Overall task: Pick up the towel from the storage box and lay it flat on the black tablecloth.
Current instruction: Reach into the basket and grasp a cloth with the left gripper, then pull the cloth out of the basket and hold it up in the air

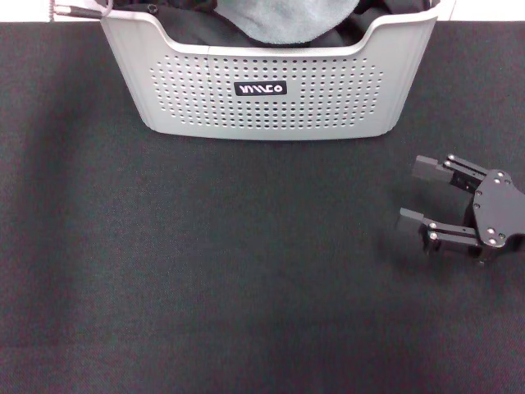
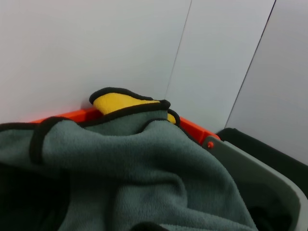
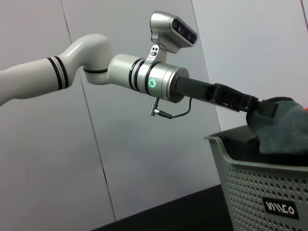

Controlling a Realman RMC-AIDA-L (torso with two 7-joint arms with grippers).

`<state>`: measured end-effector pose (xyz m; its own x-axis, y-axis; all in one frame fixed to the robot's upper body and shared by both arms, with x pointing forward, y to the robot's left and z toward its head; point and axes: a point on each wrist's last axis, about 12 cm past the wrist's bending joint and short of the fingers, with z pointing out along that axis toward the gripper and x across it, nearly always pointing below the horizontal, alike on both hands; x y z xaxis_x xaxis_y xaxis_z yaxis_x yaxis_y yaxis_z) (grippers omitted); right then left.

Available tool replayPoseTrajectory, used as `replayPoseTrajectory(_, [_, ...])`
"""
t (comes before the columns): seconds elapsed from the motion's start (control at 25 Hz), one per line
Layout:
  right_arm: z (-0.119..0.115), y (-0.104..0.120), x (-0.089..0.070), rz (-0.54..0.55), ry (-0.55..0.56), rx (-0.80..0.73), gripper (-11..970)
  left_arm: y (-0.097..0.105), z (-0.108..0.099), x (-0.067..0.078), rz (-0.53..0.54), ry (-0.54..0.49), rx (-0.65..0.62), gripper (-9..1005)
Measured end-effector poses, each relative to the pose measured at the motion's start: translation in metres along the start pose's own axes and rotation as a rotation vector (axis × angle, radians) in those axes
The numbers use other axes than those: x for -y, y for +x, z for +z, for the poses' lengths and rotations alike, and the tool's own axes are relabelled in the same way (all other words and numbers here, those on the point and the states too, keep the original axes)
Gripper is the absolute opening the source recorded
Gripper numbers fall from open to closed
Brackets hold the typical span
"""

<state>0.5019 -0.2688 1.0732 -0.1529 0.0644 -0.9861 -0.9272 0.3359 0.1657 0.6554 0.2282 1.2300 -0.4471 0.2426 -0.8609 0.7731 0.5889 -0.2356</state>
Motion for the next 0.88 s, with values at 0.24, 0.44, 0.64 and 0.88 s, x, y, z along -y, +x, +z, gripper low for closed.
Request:
replayPoseTrajectory(0.24, [-0.001, 0.004, -0.003, -0.001, 0.004, 0.005, 869, -0.002, -0.004, -0.001, 0.002, -0.010, 0.019, 392])
replayPoseTrajectory(0.44, [-0.005, 0.003, -0.003, -0.004, 0.028, 0.037, 869, -0.002, -0.007, -0.001, 0.002, -0.003, 0.039, 260])
replayPoseTrajectory(0.64, [-0.010, -0.001, -0.004, -0.017, 0.059, 0.099, 869, -0.002, -0.023, 0.006, 0.010, 0.070, 0.120, 126])
replayPoseTrajectory(0.88, [-0.019, -0.010, -0.010, -0.072, 0.051, 0.192, 868, -0.009, -0.072, 0.030, 0.109, 0.301, 0.386, 49])
